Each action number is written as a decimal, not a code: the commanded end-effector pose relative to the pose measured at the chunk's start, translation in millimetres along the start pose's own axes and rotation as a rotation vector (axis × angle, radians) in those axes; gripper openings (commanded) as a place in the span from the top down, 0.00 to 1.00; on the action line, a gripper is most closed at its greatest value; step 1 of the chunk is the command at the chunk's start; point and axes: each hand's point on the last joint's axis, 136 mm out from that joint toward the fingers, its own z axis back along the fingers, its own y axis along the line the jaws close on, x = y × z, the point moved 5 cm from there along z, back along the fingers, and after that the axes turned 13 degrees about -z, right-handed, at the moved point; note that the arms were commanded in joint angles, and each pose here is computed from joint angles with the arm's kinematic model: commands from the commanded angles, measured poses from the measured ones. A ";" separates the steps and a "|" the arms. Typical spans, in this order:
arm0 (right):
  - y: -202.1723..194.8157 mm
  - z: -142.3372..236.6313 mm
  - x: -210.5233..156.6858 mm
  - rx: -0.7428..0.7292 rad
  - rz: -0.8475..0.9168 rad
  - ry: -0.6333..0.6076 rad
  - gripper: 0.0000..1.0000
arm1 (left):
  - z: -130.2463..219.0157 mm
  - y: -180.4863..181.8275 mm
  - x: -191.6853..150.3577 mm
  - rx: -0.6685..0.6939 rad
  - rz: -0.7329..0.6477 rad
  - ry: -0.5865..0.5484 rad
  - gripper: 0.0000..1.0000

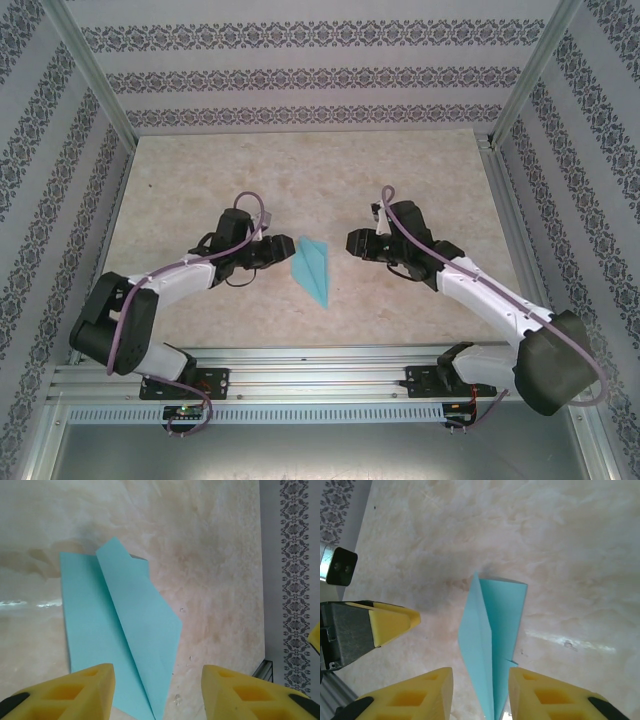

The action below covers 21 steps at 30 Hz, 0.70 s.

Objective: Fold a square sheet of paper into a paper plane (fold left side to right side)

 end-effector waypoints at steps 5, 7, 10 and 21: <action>-31.0 9.9 -12.3 -0.001 -0.041 -0.003 0.65 | -39.3 5.5 16.8 0.009 0.005 -0.026 0.54; -35.4 11.6 -13.9 -0.005 -0.048 -0.003 0.65 | -45.8 9.2 18.3 0.019 0.005 -0.015 0.54; -40.6 11.5 -16.6 -0.009 -0.056 0.008 0.66 | -54.0 12.1 20.7 0.020 0.004 0.000 0.56; -44.9 2.2 -23.2 0.016 -0.081 0.056 0.70 | -77.0 26.7 22.5 0.050 0.028 0.044 0.59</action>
